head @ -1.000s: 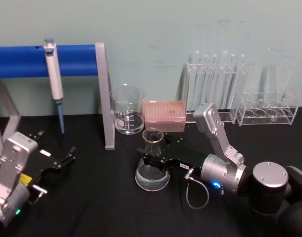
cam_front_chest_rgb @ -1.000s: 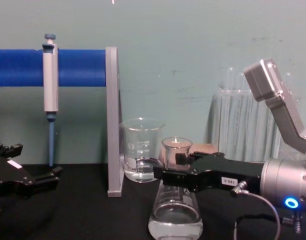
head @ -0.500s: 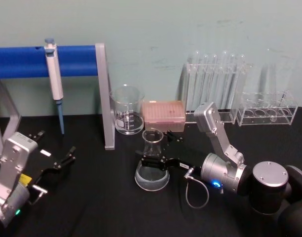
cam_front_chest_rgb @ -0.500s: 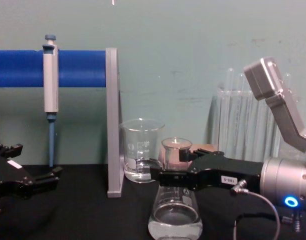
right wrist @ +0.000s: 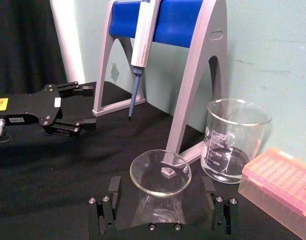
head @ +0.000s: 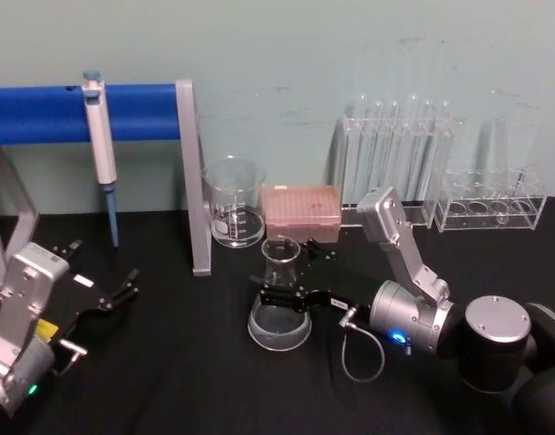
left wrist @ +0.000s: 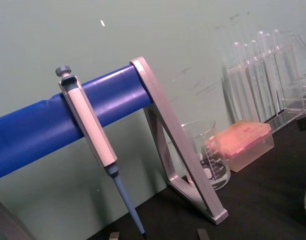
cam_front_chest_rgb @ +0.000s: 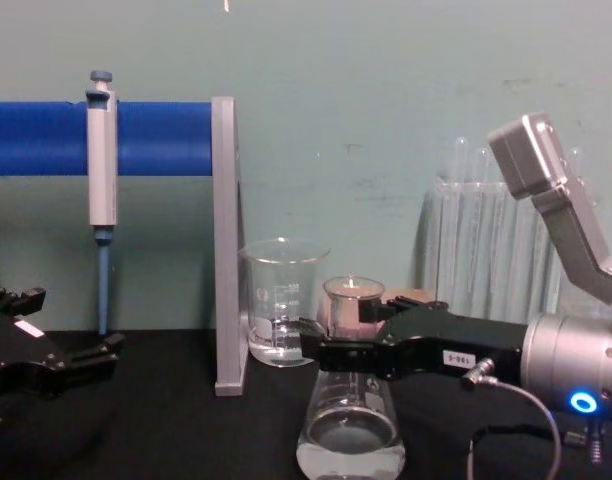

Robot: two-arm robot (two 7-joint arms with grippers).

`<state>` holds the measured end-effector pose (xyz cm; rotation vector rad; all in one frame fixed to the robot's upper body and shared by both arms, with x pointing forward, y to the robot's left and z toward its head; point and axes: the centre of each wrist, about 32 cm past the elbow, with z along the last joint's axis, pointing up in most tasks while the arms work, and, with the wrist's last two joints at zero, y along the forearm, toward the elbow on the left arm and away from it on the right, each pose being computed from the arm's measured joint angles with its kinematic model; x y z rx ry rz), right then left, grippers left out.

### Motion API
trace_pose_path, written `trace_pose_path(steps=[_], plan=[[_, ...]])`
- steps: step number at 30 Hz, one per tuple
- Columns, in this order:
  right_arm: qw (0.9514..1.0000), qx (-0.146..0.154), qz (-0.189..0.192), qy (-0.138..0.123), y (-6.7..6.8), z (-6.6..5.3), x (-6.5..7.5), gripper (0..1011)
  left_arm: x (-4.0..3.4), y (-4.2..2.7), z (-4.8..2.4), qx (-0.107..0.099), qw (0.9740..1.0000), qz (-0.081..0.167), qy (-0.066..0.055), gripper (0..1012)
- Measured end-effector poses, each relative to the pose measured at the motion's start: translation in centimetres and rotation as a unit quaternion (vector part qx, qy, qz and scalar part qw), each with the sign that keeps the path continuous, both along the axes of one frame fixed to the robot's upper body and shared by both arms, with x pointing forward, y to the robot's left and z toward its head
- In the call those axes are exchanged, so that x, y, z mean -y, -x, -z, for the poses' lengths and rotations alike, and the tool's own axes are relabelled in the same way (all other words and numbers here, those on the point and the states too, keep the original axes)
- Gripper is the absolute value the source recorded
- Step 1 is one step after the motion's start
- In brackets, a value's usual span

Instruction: Grasp the erlenmeyer flask with one hand, shake it three times, then place it back.

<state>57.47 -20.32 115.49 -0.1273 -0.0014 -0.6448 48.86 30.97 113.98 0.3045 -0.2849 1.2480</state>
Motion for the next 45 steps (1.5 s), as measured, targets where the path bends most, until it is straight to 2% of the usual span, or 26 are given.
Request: trace_pose_path(steps=[10,16,25,32,35,45], plan=[[1.0000,-0.007,-0.004,-0.001,0.4,-0.4,0.7,1000,0.00,0.00,0.00,0.000,1.0000,0.000,0.000,1001],[0.9998,-0.013,-0.011,0.005,1.2,-0.9,1.9,1000,0.00,0.00,0.00,0.000,1.0000,0.000,0.000,1001],[0.9997,-0.017,-0.009,0.017,2.7,-1.7,4.4,1000,0.00,0.00,0.00,0.000,1.0000,0.000,0.000,1001],[0.9995,-0.017,0.014,0.021,3.4,-2.2,6.1,1000,0.00,0.00,0.00,0.000,1.0000,0.000,0.000,1001],[0.9990,-0.017,0.036,0.019,3.5,-2.3,6.8,1000,0.00,0.00,0.00,0.000,1.0000,0.000,0.000,1001],[0.9959,-0.010,0.089,0.008,3.1,-2.1,7.2,1000,0.00,0.00,0.00,0.000,1.0000,0.000,0.000,1001]])
